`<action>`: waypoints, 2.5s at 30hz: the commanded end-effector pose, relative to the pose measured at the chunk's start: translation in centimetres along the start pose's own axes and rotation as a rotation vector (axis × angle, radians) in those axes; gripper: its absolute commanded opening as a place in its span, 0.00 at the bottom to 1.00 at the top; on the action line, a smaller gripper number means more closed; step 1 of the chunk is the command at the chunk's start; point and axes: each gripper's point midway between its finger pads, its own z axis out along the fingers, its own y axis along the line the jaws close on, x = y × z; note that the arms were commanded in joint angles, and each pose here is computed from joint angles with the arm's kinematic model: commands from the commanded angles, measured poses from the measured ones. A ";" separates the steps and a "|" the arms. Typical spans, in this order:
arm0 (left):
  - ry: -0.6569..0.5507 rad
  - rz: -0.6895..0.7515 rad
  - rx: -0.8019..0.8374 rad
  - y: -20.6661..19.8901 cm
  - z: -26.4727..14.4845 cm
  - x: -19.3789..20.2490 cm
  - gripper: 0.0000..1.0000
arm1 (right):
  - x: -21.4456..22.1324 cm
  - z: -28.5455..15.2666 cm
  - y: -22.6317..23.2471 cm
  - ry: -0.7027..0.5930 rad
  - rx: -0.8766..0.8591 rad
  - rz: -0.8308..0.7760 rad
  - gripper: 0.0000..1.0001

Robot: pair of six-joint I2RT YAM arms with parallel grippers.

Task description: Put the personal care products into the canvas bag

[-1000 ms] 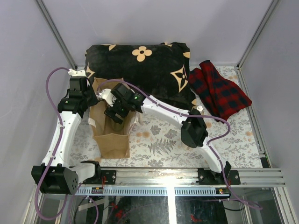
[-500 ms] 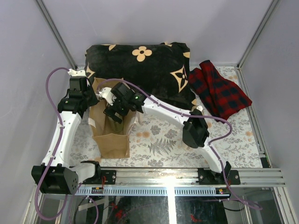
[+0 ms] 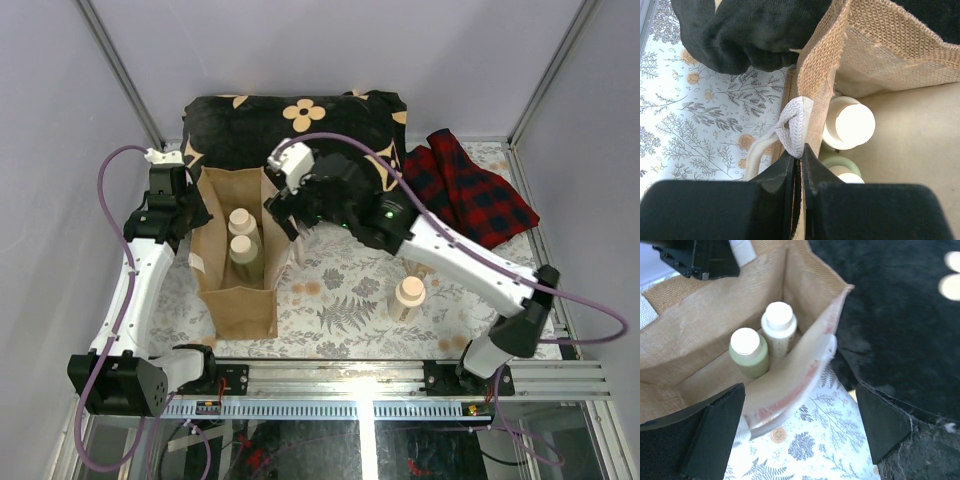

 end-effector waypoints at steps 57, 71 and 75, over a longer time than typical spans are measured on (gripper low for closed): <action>-0.050 -0.031 0.052 -0.8 -0.2 -0.8 0.00 | 28.2 -12.0 -17.2 0.706 0.705 0.660 0.89; -0.045 -0.026 0.051 -0.8 0.2 -0.9 0.00 | 29.7 -11.8 -17.2 0.742 0.711 0.645 0.29; -0.046 -0.025 0.053 -0.9 0.2 -1.0 0.00 | 28.5 -11.8 -17.7 0.729 0.707 0.634 0.12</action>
